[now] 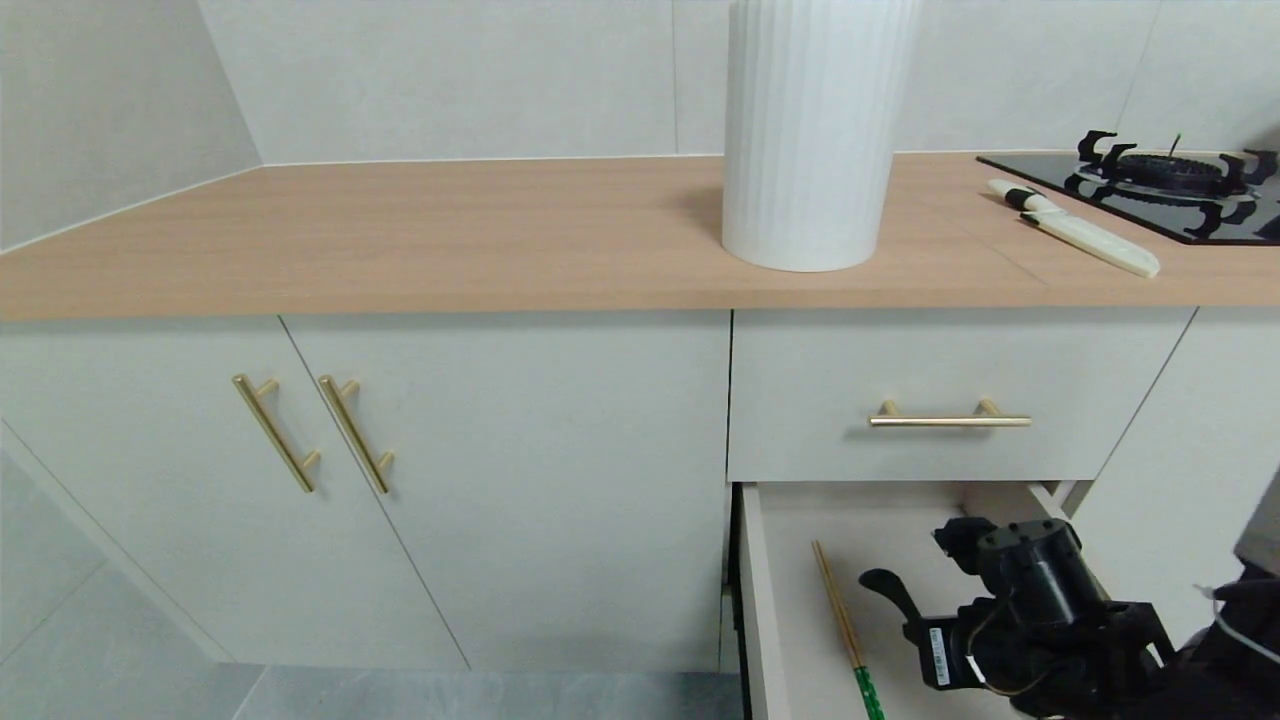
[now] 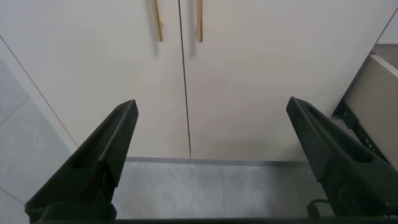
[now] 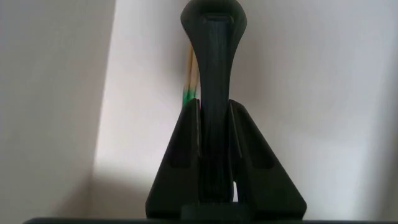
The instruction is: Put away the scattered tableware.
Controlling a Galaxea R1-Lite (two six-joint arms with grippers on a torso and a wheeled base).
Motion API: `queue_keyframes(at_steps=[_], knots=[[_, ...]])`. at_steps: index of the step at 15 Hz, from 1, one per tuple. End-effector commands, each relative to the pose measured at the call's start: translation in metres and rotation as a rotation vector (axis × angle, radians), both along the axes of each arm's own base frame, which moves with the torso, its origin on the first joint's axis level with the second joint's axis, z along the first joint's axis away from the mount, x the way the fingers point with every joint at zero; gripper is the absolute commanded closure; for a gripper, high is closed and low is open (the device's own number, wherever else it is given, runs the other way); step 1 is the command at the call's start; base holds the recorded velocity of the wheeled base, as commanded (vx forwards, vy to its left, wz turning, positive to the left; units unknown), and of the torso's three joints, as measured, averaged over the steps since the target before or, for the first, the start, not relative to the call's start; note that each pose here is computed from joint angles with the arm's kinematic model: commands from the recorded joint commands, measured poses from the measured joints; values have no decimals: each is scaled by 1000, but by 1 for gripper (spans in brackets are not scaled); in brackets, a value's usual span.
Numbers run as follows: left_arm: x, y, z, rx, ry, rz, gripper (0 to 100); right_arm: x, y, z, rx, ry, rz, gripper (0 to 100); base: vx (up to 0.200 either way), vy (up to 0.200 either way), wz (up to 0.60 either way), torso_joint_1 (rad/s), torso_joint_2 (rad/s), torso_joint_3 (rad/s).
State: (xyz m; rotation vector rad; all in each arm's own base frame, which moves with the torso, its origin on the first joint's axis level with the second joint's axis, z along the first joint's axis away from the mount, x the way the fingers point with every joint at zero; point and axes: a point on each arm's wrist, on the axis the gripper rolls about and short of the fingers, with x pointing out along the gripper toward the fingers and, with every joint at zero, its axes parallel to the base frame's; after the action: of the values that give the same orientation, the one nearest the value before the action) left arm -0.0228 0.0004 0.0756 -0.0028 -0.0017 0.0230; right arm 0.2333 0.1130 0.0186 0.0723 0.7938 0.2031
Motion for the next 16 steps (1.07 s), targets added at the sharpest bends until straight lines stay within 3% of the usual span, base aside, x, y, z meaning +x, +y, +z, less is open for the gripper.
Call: queue_keyframes(at_steps=[1, 7, 15, 16], knots=[[0, 0, 0, 0, 0, 2, 0, 0, 0, -40, -60, 70, -12, 100, 0, 0, 0, 0, 0, 0], [0, 0, 0, 0, 0, 0, 0, 9, 3, -54, -101, -10, -65, 100, 0, 0, 0, 0, 0, 0], [0, 0, 0, 0, 0, 0, 0, 11, 3, -54, -99, -18, -69, 100, 0, 0, 0, 0, 0, 0], [0, 0, 0, 0, 0, 2, 0, 11, 3, -54, -99, -18, -71, 0, 0, 0, 0, 0, 0, 0]])
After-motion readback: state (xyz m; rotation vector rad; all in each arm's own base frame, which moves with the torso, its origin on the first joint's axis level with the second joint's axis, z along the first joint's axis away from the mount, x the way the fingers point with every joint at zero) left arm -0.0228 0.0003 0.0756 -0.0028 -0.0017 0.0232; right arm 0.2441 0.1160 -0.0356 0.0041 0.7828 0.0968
